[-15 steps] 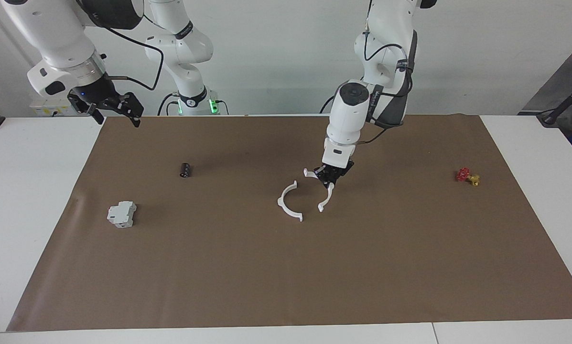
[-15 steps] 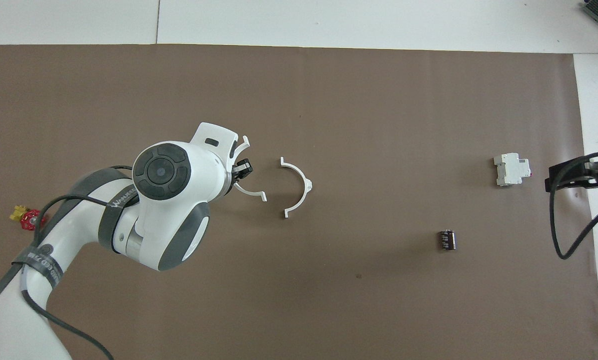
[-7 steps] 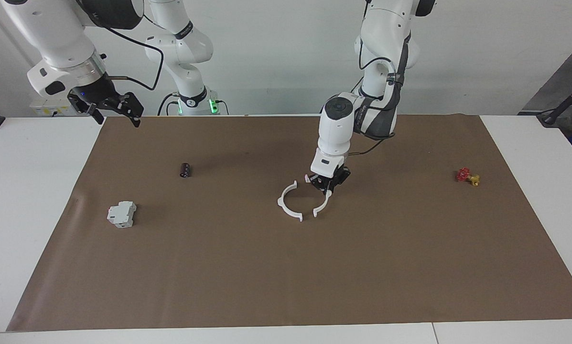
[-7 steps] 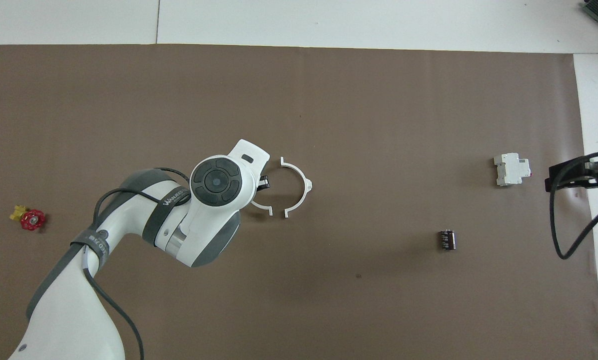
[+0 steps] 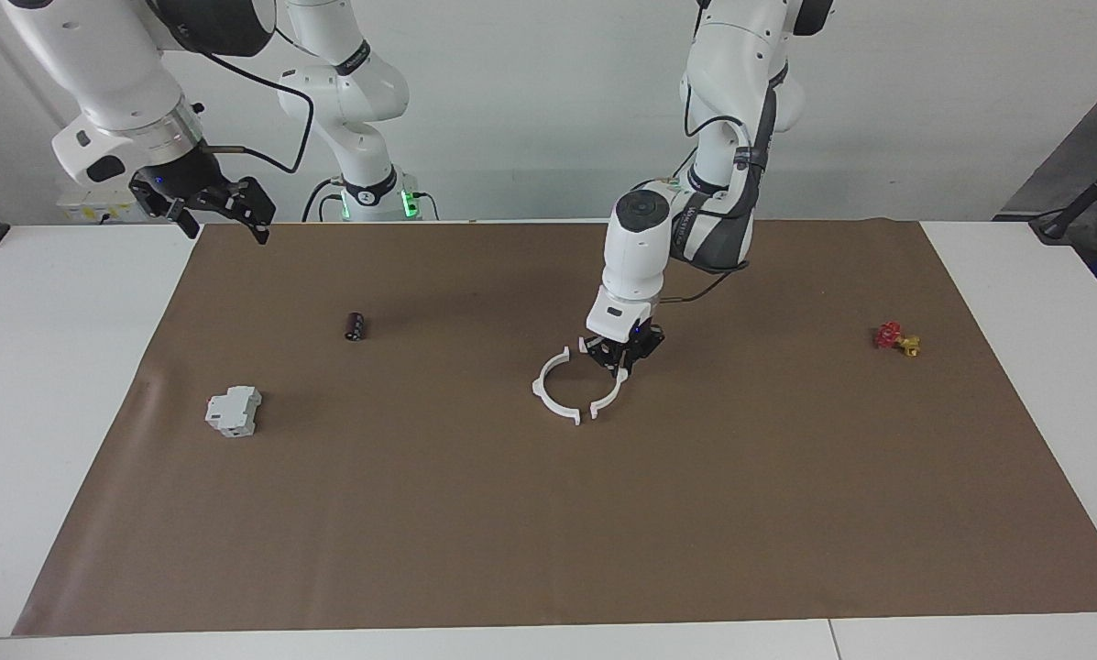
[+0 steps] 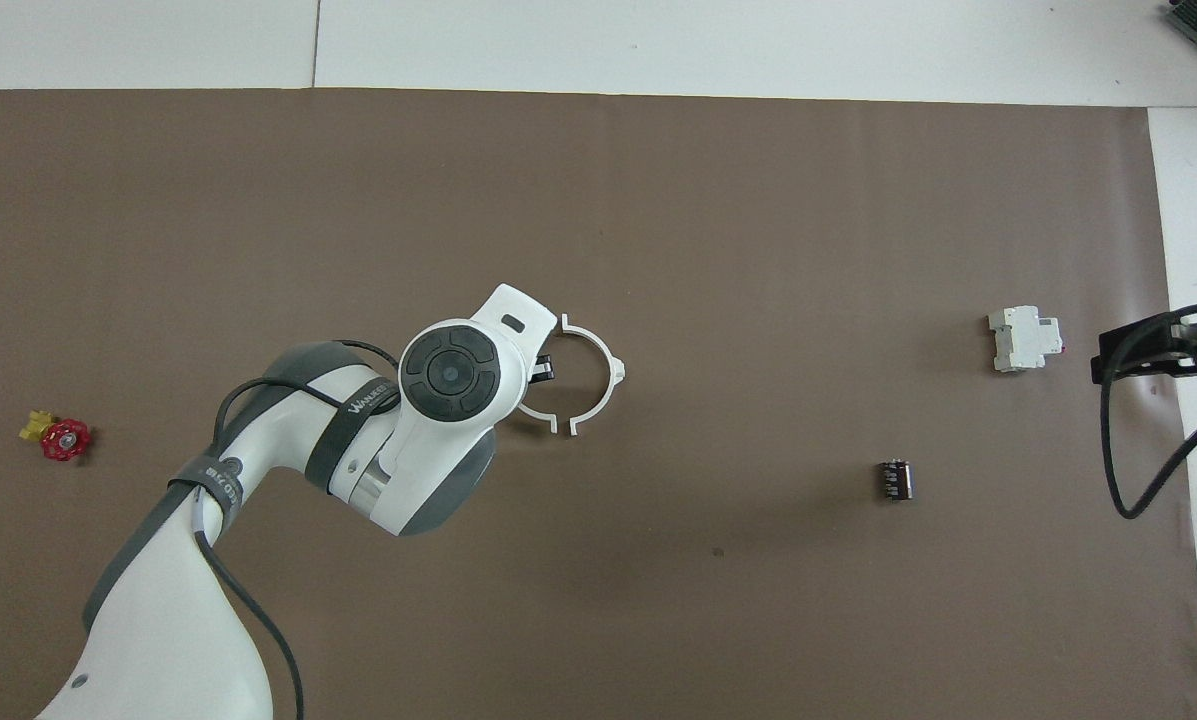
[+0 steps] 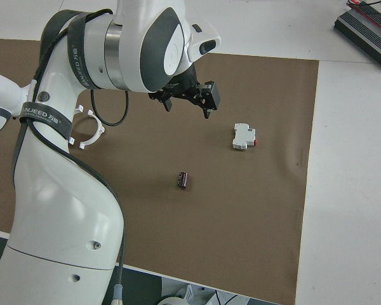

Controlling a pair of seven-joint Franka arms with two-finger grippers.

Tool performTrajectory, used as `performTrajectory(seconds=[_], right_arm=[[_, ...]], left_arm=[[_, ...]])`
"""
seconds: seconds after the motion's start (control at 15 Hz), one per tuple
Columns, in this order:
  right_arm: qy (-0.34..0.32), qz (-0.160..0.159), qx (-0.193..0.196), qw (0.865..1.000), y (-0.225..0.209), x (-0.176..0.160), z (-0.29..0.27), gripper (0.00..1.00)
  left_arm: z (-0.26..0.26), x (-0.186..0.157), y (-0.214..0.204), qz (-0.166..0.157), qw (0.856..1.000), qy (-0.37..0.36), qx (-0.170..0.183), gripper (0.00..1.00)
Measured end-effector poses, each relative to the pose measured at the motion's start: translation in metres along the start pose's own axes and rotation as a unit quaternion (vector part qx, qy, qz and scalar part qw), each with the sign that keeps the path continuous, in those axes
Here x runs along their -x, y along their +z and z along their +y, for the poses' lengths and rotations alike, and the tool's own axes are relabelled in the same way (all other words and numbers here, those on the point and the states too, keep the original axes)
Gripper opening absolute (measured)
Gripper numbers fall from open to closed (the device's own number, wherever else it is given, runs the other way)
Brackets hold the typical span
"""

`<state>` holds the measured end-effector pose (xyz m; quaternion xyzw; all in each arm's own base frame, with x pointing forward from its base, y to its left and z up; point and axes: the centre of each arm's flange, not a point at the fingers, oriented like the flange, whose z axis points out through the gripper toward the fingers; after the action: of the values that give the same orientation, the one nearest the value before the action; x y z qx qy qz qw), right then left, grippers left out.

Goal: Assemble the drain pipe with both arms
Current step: 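Align and press the held half onto the placed half, closing the ring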

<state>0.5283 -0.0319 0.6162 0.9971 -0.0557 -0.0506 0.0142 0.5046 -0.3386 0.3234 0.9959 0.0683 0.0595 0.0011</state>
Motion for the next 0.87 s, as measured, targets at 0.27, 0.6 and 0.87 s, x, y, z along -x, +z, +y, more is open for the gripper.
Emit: performTrajectory(seconds=[0.27,0.6,0.87], right_arm=[[0.000,0.000,0.000,1.000,0.000,0.000,0.000,1.00],[0.000,0.000,0.000,1.000,0.000,0.000,0.000,1.00],[0.000,0.000,0.000,1.000,0.000,0.000,0.000,1.00]], left_arm=[[0.003,0.006,0.010,-0.003,1.000,0.008,-0.004,0.21],[0.009,0.013,0.013,-0.001,1.000,0.016,0.000,0.21],[0.010,0.013,0.014,0.005,1.000,0.017,0.007,0.21]])
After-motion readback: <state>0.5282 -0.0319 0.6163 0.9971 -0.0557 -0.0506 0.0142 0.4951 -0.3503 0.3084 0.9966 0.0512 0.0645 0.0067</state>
